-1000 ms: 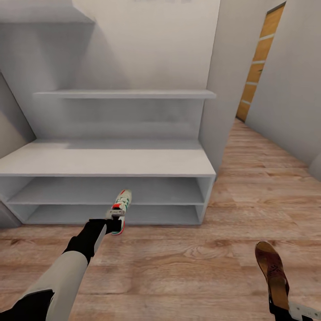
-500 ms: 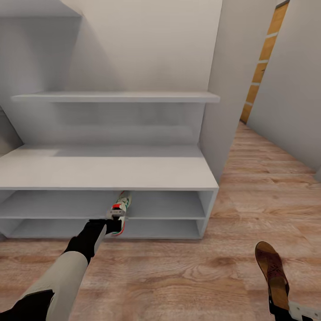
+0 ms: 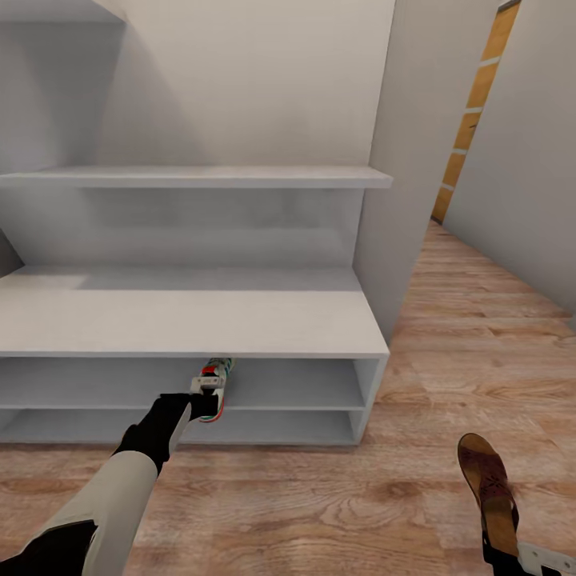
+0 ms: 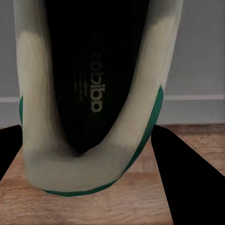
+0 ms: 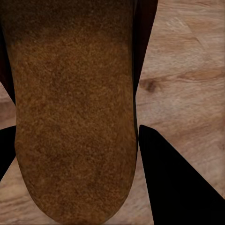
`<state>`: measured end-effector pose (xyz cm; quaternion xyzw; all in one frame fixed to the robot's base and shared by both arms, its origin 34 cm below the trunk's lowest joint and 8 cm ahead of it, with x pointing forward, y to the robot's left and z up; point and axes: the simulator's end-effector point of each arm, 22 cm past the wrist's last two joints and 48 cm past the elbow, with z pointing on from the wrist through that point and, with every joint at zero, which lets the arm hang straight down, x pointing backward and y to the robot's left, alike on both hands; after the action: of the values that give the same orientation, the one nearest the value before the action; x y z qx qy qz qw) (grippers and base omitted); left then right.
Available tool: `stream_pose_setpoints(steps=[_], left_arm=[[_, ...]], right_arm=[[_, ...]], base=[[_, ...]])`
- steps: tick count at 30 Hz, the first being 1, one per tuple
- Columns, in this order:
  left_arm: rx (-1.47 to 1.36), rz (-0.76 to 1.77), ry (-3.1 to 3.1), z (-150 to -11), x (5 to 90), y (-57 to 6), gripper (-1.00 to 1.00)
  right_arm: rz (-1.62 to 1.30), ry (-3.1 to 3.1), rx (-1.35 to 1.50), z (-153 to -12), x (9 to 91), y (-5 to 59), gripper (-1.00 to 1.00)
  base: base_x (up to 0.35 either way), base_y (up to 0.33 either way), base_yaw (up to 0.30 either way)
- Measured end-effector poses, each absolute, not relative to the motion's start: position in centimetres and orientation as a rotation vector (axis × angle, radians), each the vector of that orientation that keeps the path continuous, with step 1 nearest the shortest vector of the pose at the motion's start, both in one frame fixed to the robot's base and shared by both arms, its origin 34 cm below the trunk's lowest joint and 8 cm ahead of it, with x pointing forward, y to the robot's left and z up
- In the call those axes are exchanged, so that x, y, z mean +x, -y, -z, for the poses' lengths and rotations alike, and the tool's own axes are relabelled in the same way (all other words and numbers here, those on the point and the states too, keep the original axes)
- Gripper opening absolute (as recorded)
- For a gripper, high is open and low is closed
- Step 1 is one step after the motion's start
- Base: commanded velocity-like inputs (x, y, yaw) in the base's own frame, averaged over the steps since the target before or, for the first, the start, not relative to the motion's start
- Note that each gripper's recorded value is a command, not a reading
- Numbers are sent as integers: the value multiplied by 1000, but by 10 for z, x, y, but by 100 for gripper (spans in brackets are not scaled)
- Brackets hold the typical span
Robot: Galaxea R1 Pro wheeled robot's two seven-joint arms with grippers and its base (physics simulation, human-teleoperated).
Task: Pick up the two gym shoes and the two sandals from the corridor floor and place them onto the hallstand (shoe rack) in the corridor, making sure they are on the rack and not on the floor. Arrange them so the two gym shoes are next to each other and the two sandals are next to each other.
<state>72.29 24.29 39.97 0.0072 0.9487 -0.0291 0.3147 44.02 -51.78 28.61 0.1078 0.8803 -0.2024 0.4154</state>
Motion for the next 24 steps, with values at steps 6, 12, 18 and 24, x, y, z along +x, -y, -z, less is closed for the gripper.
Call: stream_pose_setpoints(steps=[6, 12, 18, 24], left_arm=[[19, 76, -2500, -400, 723, -243, -100], [18, 76, -2501, -400, 722, -243, -100], [19, 78, -2502, -399, 722, -243, -100], [19, 78, -2501, -399, 722, -243, -100]], right_arm=[[508, -2211, 271, -286, 440, 518, -100], [508, -2211, 270, -286, 440, 518, -100], [508, -2211, 271, -286, 440, 518, -100], [508, -2211, 271, -286, 440, 518, -100]], base=[[223, -2, 0], [281, 0, 0], [78, 0, 0], [13, 0, 0]])
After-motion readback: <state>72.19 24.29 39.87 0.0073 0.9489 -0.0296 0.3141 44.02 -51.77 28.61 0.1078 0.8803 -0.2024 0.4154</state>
